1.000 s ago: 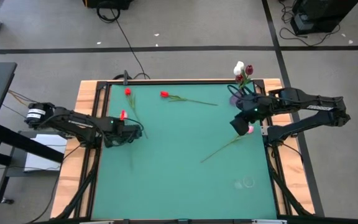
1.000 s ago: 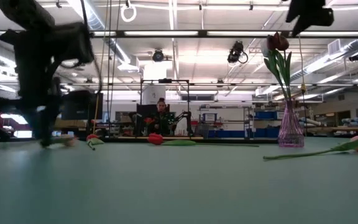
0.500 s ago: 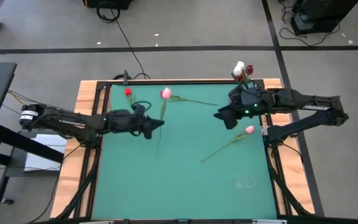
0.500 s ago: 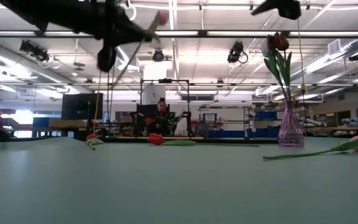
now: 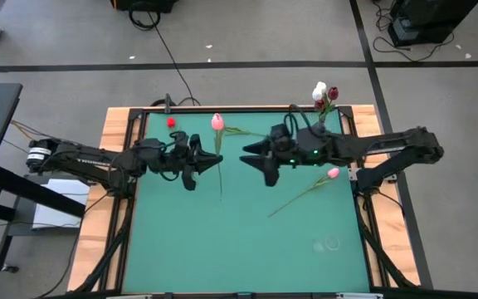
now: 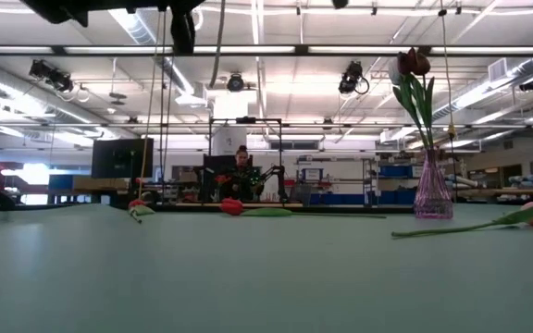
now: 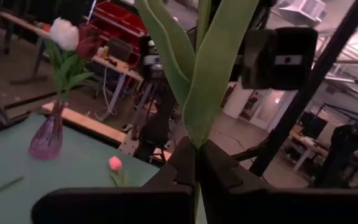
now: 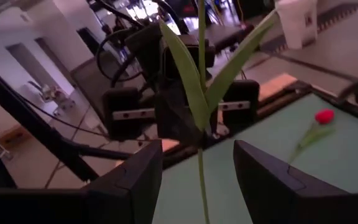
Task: Sort flowers into vase by color
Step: Put the left pink flower into the transparent vase
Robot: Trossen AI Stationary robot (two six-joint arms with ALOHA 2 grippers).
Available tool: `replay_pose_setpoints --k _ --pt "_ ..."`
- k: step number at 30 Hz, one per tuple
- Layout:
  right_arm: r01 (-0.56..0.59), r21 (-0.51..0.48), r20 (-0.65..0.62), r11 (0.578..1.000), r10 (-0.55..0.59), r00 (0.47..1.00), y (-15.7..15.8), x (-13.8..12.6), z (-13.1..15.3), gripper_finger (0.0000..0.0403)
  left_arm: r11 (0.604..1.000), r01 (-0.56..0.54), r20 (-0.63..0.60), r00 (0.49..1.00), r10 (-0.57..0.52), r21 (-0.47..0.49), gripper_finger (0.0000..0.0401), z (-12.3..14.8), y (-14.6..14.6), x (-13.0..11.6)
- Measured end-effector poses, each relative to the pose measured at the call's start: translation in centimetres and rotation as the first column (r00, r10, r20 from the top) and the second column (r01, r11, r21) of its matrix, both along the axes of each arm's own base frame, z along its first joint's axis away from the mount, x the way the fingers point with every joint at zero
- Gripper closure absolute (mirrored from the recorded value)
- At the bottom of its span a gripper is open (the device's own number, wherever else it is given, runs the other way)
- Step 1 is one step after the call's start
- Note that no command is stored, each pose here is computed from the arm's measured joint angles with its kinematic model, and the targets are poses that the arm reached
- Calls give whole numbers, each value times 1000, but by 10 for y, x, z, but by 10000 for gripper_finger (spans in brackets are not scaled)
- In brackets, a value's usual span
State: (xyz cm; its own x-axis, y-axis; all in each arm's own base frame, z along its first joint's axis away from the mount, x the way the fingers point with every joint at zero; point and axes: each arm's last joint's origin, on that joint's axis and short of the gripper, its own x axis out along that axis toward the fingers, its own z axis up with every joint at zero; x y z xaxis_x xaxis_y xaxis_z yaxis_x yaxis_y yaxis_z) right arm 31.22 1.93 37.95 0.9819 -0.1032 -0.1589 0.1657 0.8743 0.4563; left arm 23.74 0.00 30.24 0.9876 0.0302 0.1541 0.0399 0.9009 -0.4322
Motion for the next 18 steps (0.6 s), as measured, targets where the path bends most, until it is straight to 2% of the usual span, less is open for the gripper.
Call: replay_pose_setpoints --k 4,10,18 --pt "-43 -33 31 999 44 999 2 17 -9 198 996 57 14 998 -58 61 391 6 -2 3" --pt "-119 -83 106 989 127 986 8 34 -14 198 960 253 -8 967 -254 117 391 10 -8 23" --pt "-160 -85 88 983 168 982 11 33 -15 208 956 247 -9 969 -248 161 392 13 -8 33"
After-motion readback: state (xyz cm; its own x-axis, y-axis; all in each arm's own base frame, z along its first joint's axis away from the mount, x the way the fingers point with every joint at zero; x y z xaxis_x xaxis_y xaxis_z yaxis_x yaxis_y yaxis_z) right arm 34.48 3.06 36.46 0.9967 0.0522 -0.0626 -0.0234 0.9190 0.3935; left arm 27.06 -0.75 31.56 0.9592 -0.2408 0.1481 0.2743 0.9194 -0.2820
